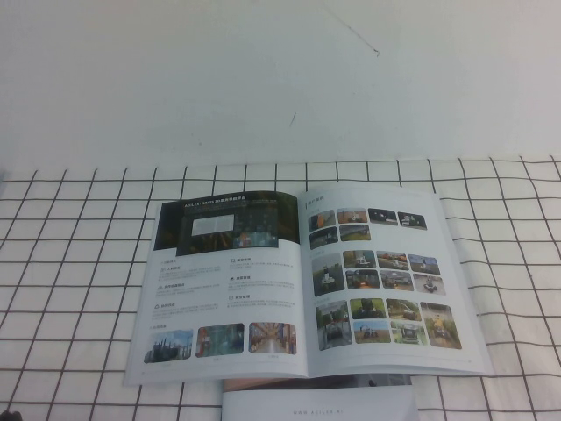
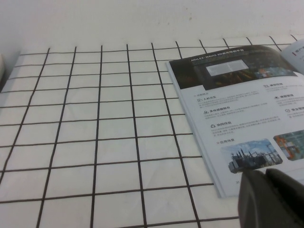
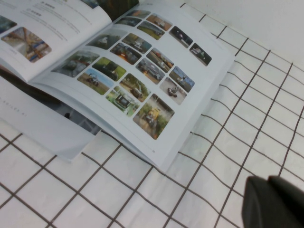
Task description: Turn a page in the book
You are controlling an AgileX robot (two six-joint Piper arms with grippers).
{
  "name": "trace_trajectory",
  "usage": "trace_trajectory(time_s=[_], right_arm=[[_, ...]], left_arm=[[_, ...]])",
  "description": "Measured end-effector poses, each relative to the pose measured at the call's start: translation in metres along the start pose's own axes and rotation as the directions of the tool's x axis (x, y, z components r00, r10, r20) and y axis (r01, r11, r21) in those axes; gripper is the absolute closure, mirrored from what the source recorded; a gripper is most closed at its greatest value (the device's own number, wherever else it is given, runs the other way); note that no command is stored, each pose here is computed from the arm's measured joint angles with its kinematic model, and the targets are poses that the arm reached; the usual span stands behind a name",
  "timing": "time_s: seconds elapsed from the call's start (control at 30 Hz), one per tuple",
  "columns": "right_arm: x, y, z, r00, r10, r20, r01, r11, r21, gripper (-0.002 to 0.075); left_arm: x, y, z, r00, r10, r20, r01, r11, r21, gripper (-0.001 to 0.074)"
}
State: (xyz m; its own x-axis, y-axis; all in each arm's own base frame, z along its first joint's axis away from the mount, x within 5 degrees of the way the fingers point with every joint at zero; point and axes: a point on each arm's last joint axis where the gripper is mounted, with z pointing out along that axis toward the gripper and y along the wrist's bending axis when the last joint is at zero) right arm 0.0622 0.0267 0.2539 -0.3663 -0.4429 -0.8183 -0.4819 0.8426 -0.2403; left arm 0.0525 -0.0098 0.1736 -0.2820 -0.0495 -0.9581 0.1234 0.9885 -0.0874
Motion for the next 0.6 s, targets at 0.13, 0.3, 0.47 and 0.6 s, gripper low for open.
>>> trace_trajectory(time_s=[0.13,0.3,0.47,0.6], right_arm=[[0.0,0.0,0.0,1.0,0.0,0.0,0.0,1.0,0.0,0.0727],[0.0,0.0,0.0,1.0,0.0,0.0,0.0,1.0,0.0,0.0727],[0.0,0.0,0.0,1.0,0.0,0.0,0.0,1.0,0.0,0.0727],[0.0,0.0,0.0,1.0,0.0,0.0,0.0,1.0,0.0,0.0727]], left_arm=[[0.0004,-0.0002,0.0,1.0,0.008,-0.004,-0.008,1.0,0.005,0.0737],[0.0004,-0.0002,-0.0002,0.998,0.059,-0.009,-0.059,0.998,0.005,0.0737],[0.0004,-0.0001,-0.0002,0.997,0.07,-0.009,-0.07,0.998,0.004,0.0737],[0.0005,-0.0001,-0.0002,0.997,0.081,-0.01,-0.081,0.997,0.004,0.0737]])
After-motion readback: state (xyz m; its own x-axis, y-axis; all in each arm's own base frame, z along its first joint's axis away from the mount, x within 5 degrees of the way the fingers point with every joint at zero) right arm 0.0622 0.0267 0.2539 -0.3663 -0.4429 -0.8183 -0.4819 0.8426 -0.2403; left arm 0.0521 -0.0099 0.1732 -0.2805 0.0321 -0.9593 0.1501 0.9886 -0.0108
